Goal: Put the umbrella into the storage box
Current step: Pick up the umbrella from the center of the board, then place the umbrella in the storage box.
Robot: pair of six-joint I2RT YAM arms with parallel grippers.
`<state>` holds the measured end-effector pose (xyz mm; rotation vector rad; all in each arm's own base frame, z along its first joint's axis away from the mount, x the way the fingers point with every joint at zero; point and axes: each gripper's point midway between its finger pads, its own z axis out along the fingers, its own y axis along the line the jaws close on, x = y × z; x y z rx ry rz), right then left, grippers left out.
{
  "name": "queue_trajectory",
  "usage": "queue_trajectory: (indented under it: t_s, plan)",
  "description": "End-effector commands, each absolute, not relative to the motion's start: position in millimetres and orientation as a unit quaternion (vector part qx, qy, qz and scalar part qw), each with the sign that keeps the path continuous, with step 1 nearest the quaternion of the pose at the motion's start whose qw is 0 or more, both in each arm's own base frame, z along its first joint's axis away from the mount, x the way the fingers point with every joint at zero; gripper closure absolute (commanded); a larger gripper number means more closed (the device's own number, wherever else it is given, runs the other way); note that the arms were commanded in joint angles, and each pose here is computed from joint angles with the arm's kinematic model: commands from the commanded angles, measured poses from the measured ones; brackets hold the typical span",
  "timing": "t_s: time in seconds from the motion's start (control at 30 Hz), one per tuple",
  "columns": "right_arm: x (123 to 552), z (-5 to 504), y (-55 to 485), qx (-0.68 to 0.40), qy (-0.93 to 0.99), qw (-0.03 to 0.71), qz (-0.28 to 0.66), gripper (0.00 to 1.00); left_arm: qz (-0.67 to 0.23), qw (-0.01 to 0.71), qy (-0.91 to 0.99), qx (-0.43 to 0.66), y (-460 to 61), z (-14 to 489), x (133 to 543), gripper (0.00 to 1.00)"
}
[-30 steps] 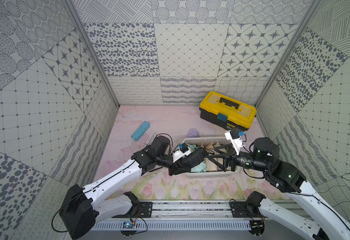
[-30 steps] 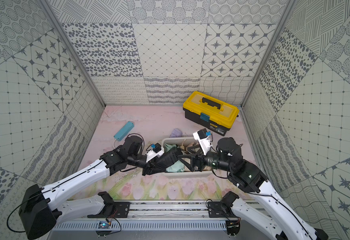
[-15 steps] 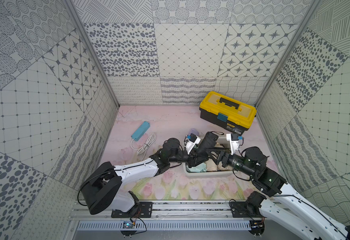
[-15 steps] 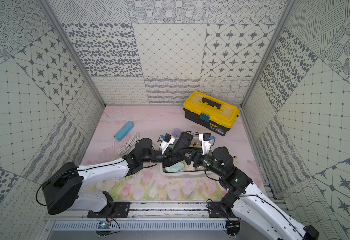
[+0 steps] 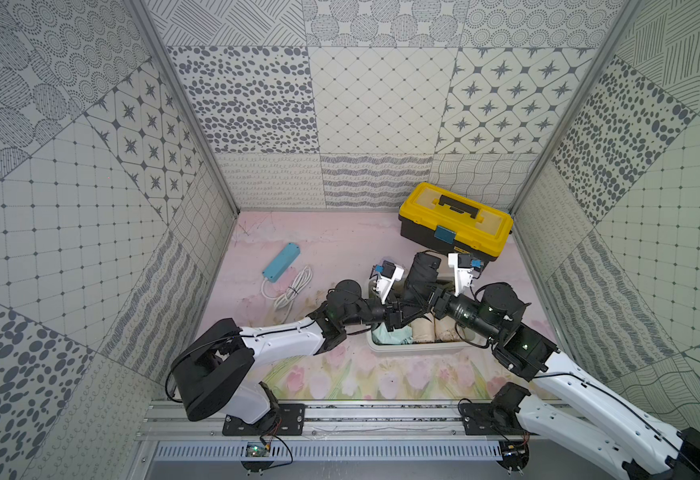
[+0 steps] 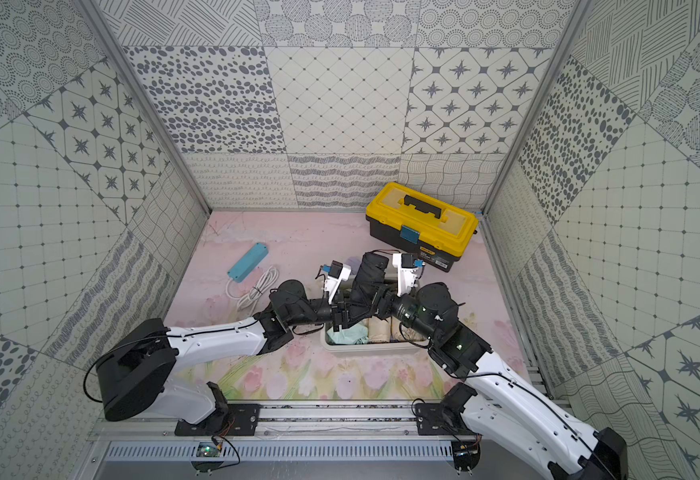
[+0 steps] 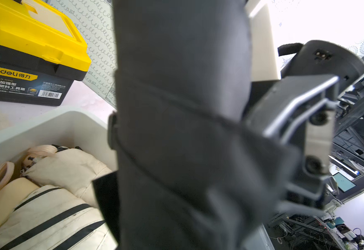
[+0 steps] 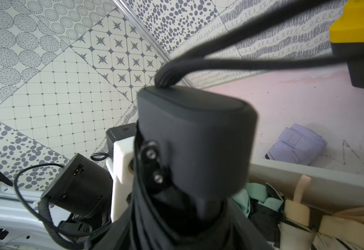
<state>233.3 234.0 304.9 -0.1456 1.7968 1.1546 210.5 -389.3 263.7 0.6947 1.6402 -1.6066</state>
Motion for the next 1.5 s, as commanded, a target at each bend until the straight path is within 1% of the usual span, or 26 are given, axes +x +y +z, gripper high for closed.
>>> queue_trajectory:
  t_s: [0.0, 0.07, 0.17, 0.2, 0.27, 0.33, 0.37, 0.43, 0.57, 0.7, 0.77, 0.8, 0.83, 0.93, 1.0, 1.23, 1.33, 1.4, 1.47]
  plan:
    - [235.7, 339.4, 241.0, -0.073, 0.698, 0.507, 0.500, 0.54, -0.672, 0.406, 0.554, 0.277, -385.3, 317.3, 198.4, 0.61]
    - [236.7, 343.5, 244.8, -0.077, 0.696, 0.504, 0.505, 0.62, -0.678, 0.398, 0.553, 0.277, -385.0, 318.8, 195.6, 0.53]
    - [239.1, 349.3, 248.3, -0.079, 0.696, 0.501, 0.508, 0.71, -0.680, 0.389, 0.550, 0.288, -384.7, 320.9, 190.4, 0.42]
    - [240.1, 349.8, 248.5, -0.076, 0.698, 0.500, 0.507, 0.73, -0.680, 0.388, 0.550, 0.291, -384.7, 320.9, 188.7, 0.38]
    - [243.7, 351.5, 245.1, -0.063, 0.703, 0.502, 0.499, 0.77, -0.674, 0.388, 0.555, 0.296, -383.0, 319.6, 187.7, 0.26]
    - [245.7, 351.8, 238.1, -0.049, 0.710, 0.507, 0.486, 0.79, -0.666, 0.390, 0.562, 0.297, -380.6, 318.0, 187.4, 0.17]
    - [246.6, 350.2, 232.6, -0.041, 0.716, 0.510, 0.474, 0.80, -0.661, 0.392, 0.566, 0.297, -378.4, 316.4, 186.7, 0.14]
    - [247.8, 343.6, 219.5, -0.025, 0.730, 0.517, 0.446, 0.83, -0.650, 0.395, 0.578, 0.296, -372.9, 312.5, 185.2, 0.11]
    - [242.7, 318.0, 190.3, 0.005, 0.768, 0.510, 0.386, 0.84, -0.615, 0.395, 0.620, 0.285, -357.6, 300.0, 183.3, 0.14]
    - [227.5, 284.5, 170.0, 0.013, 0.819, 0.467, 0.334, 0.84, -0.559, 0.405, 0.676, 0.259, -331.4, 291.4, 185.1, 0.16]
    - [220.3, 269.8, 168.7, 0.005, 0.841, 0.437, 0.320, 0.83, -0.520, 0.403, 0.720, 0.221, -315.1, 283.2, 192.6, 0.22]
    - [217.3, 262.0, 170.6, -0.001, 0.852, 0.418, 0.315, 0.83, -0.492, 0.397, 0.751, 0.190, -304.5, 275.4, 199.2, 0.28]
    - [215.3, 254.2, 174.5, -0.007, 0.863, 0.398, 0.312, 0.81, -0.467, 0.389, 0.777, 0.163, -294.3, 267.7, 203.8, 0.32]
    - [214.1, 237.2, 190.7, -0.026, 0.884, 0.346, 0.314, 0.76, -0.420, 0.362, 0.823, 0.125, -276.8, 251.7, 206.2, 0.33]
    - [218.0, 231.8, 201.1, -0.036, 0.891, 0.325, 0.314, 0.74, -0.398, 0.342, 0.846, 0.093, -268.2, 240.5, 208.2, 0.32]
    - [231.6, 212.5, 227.0, -0.078, 0.910, 0.276, 0.299, 0.72, -0.374, 0.261, 0.889, 0.019, -268.2, 211.2, 208.1, 0.32]
    - [231.9, 201.0, 232.0, -0.081, 0.917, 0.256, 0.297, 0.69, -0.361, 0.225, 0.905, 0.009, -271.6, 199.2, 205.2, 0.35]
    - [233.3, 195.0, 234.9, -0.083, 0.919, 0.246, 0.295, 0.62, -0.356, 0.209, 0.911, 0.010, -274.5, 193.2, 204.0, 0.36]
    - [235.1, 187.5, 239.1, -0.085, 0.922, 0.234, 0.296, 0.56, -0.342, 0.200, 0.918, 0.007, -274.4, 188.1, 205.0, 0.36]
